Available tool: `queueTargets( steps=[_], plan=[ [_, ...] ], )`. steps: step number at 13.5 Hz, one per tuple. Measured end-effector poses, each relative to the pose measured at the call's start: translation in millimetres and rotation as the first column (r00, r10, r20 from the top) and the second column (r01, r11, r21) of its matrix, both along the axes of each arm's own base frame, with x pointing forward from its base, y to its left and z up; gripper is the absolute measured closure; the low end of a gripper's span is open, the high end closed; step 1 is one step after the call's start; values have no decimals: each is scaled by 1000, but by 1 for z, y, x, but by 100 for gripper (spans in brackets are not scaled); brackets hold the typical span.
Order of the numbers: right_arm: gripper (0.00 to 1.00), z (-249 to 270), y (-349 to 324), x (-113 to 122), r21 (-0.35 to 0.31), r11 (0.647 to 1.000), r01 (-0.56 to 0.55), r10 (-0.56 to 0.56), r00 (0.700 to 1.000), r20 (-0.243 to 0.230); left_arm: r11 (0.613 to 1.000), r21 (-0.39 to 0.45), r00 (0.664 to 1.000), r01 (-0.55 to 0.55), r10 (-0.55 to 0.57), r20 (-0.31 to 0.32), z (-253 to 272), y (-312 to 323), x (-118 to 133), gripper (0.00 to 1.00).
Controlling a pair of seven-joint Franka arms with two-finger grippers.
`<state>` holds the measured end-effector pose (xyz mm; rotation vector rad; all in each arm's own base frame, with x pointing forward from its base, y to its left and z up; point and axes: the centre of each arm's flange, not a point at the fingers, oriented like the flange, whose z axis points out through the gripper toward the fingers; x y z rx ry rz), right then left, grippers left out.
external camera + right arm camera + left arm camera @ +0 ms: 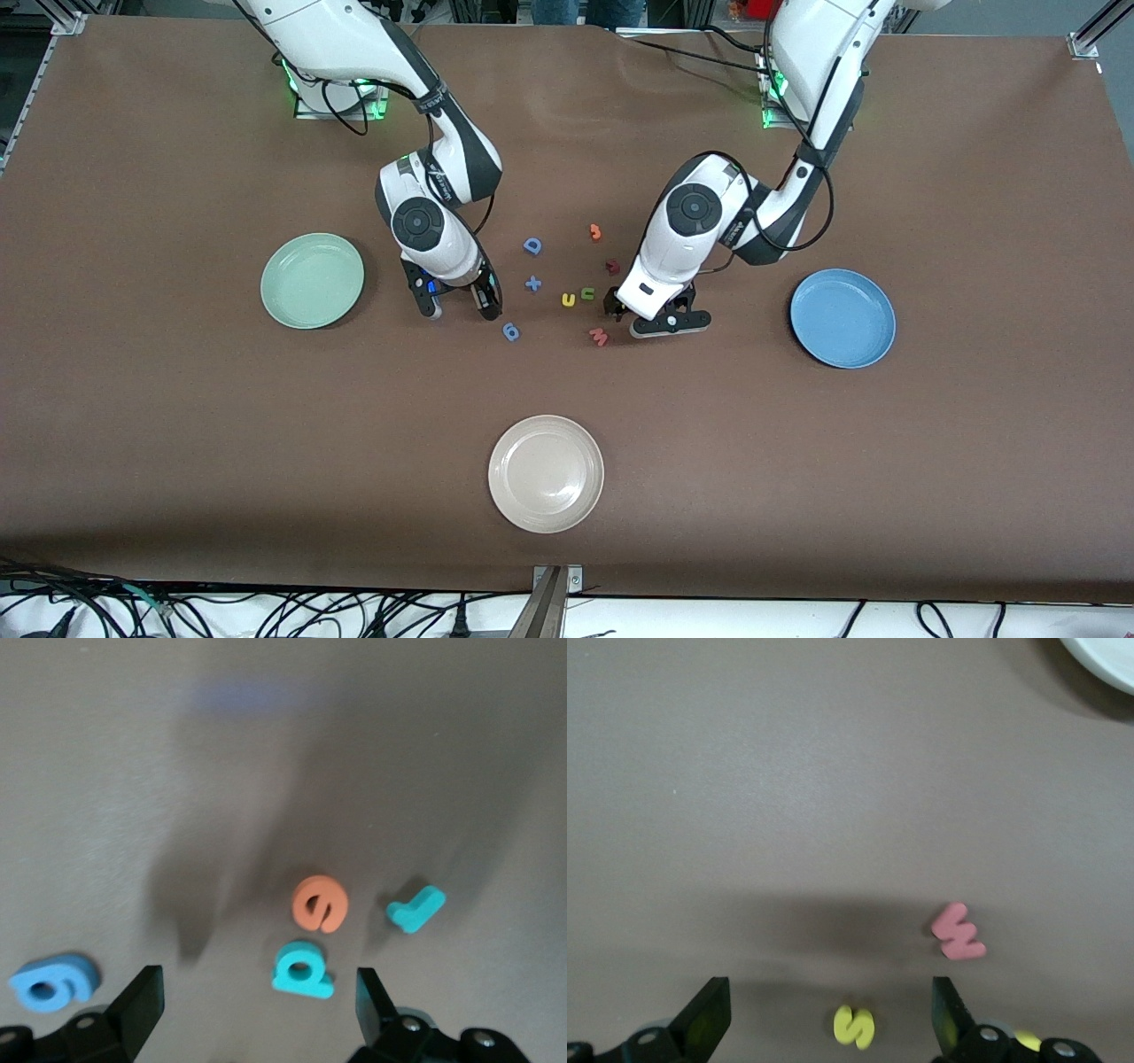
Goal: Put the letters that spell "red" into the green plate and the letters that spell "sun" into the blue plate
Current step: 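Reach the right gripper to the teal letter while the left gripper reaches yellow s, then grasp the teal letter with the right gripper while the left gripper grasps yellow s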
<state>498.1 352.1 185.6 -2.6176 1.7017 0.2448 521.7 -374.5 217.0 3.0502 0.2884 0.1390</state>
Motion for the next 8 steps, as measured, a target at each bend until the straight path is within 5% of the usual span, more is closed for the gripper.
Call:
queueTargets(
  steps=[8],
  plan=[
    [19,-8,-4,-6,-12,1000,1,-2,1000,-15,999,36,1000,31,-31,3,-33,-21,-43,0]
  ],
)
